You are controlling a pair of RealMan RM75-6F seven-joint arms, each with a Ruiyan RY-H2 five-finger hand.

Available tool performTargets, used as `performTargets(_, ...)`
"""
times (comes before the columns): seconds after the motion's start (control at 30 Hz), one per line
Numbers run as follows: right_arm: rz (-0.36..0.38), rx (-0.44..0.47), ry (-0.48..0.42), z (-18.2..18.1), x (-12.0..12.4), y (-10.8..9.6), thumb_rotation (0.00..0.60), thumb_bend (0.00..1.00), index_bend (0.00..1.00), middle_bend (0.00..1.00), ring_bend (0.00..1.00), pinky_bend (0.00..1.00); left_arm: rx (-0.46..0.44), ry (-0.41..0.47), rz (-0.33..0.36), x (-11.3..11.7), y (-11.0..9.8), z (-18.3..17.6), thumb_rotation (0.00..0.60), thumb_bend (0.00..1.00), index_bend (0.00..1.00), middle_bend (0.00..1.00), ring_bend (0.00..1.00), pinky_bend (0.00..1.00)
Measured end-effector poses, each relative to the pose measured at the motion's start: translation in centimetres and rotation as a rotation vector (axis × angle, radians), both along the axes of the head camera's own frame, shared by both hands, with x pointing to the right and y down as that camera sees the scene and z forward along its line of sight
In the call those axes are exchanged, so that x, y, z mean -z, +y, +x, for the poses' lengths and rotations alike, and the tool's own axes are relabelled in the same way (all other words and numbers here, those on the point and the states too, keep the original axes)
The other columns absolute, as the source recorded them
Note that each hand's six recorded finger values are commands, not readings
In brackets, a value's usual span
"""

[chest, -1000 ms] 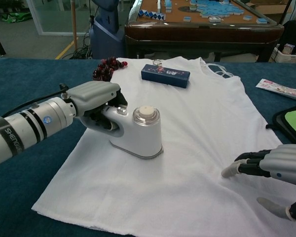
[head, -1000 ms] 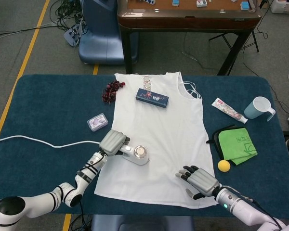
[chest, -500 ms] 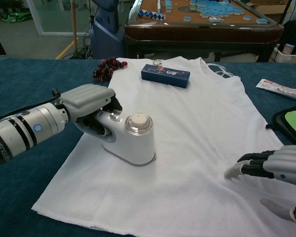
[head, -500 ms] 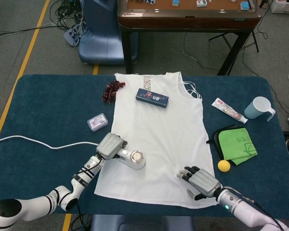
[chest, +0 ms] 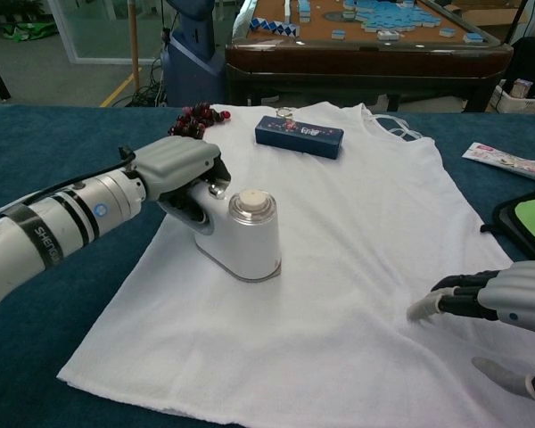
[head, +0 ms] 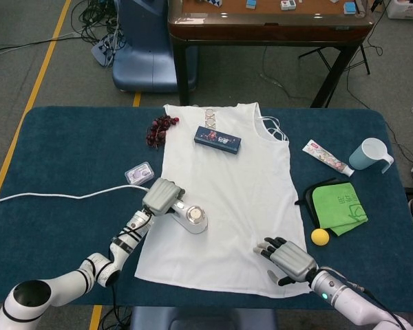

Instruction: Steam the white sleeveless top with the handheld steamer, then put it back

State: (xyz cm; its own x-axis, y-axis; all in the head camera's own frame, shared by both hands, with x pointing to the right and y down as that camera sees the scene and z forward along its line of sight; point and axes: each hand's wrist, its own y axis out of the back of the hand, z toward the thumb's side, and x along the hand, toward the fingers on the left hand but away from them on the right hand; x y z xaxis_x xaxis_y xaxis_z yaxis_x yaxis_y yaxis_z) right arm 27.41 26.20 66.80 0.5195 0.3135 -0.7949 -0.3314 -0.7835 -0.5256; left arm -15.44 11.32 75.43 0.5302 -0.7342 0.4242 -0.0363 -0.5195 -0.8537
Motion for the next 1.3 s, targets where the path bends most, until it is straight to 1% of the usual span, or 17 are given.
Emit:
performTargets(0.3,-0.001,-0.005,0.006,0.1,0.0,-0.1,0.363,0.57,0.1,0.14,0.07,0.14,0.044,-0.01,0.003,-0.7,-1.9,0.3,0.6,0.2,0.81,0.75,0.61,0.64)
performTargets(0.47,-0.002,-0.004,0.008,0.2,0.0,0.0,0.361,0.57,0.1,0.14,0.07,0.14,0.054,-0.015,-0.017,-1.2,-2.0,0.1,0.6,0.2,0.81,0.75,0.61,0.64)
performTargets(0.63,-0.003,-0.001,0.006,0.0,-0.1,0.0,0.362,0.57,0.1,0.14,0.07,0.14,0.049,0.001,-0.051,-1.1,-1.3,0.1,0.6,0.2,0.81,0.75,0.61,0.64)
performTargets(0.8,-0.007,0.002,0.004,0.0,-0.1,0.1,0.363,0.57,0.1,0.14,0.07,0.14,0.028,0.015,-0.078,-0.6,-0.4,0.2,0.6,0.2,0.81,0.75,0.61,0.64)
performTargets(1.13,-0.01,0.003,0.003,0.0,-0.1,0.2,0.362,0.57,0.1,0.14,0.07,0.14,-0.051,0.001,-0.082,0.5,1.9,0.2,0.6,0.2,0.81,0.75,0.61,0.64)
performTargets(1.3,-0.013,0.006,0.0,-0.1,-0.1,0.4,0.363,0.57,0.1,0.14,0.07,0.14,-0.079,0.01,-0.088,1.1,2.9,0.2,0.6,0.2,0.81,0.75,0.61,0.64)
